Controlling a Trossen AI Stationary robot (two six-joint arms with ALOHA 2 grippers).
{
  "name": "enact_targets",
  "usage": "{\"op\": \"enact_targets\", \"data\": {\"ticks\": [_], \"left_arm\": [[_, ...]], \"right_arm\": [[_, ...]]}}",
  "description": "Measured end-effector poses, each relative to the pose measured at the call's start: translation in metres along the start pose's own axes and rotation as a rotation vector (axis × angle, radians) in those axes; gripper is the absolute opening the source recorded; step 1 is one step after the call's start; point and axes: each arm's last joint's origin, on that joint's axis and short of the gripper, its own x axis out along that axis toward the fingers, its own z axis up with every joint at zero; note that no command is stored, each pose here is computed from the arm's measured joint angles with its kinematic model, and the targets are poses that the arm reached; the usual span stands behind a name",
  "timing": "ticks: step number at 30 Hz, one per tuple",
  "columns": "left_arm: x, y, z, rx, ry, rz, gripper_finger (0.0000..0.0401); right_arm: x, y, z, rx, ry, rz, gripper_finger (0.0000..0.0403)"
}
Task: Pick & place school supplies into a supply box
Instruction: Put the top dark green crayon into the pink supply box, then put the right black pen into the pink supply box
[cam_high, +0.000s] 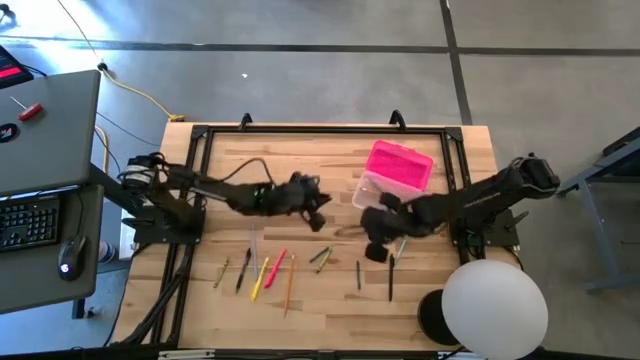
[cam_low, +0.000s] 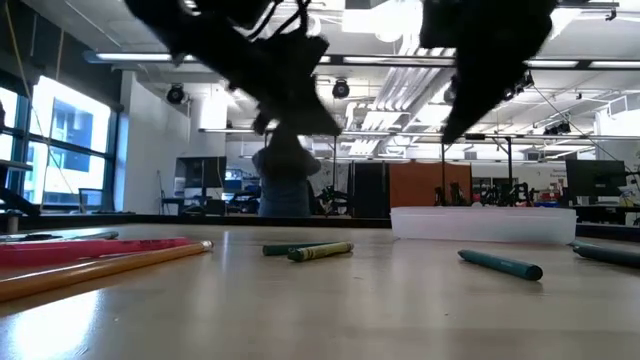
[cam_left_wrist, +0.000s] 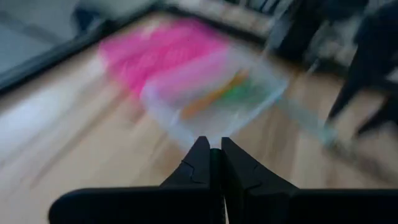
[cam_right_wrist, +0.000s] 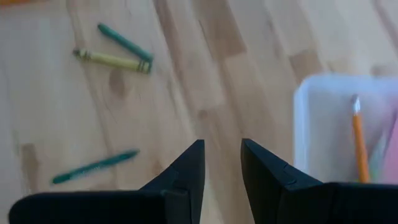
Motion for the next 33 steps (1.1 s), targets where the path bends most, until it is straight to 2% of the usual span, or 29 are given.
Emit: {"op": "enact_targets", "data": {"ticks": [5, 10, 14, 17, 22, 26, 33], "left_arm": [[0.034, 0.016, 0.022, -0.014, -0.002, -0.071, 0.0036], [0.083, 0.02, 0.022, -0.013, 0.05, -0.157, 0.0042], [0.124, 0.015, 0.018, 0.019, 0.069, -0.193, 0.0045], [0.147, 0.011, 0.025, 0.019, 0.037, -0.221, 0.0045], [0.168, 0.01, 0.038, 0.037, 0.018, -0.243, 0.0061], [0.173, 0.012, 0.043, 0.039, 0.049, -0.229, 0.0083], [0.177, 0.015, 0.032, 0.043, 0.119, -0.179, 0.011]], "right_arm": [[-0.009, 0.014, -0.015, -0.04, -0.085, -0.147, 0.0083], [-0.013, 0.009, -0.018, -0.086, -0.168, -0.346, 0.0083], [-0.015, -0.004, -0.022, -0.036, -0.19, -0.503, 0.0083], [-0.017, -0.014, -0.029, 0.028, -0.156, -0.579, 0.0083], [-0.024, -0.026, -0.043, 0.172, 0.012, -0.628, 0.0083], [-0.026, -0.028, -0.049, 0.274, 0.119, -0.622, 0.0083], [-0.027, -0.029, -0.051, 0.335, 0.147, -0.619, 0.0083]]}}
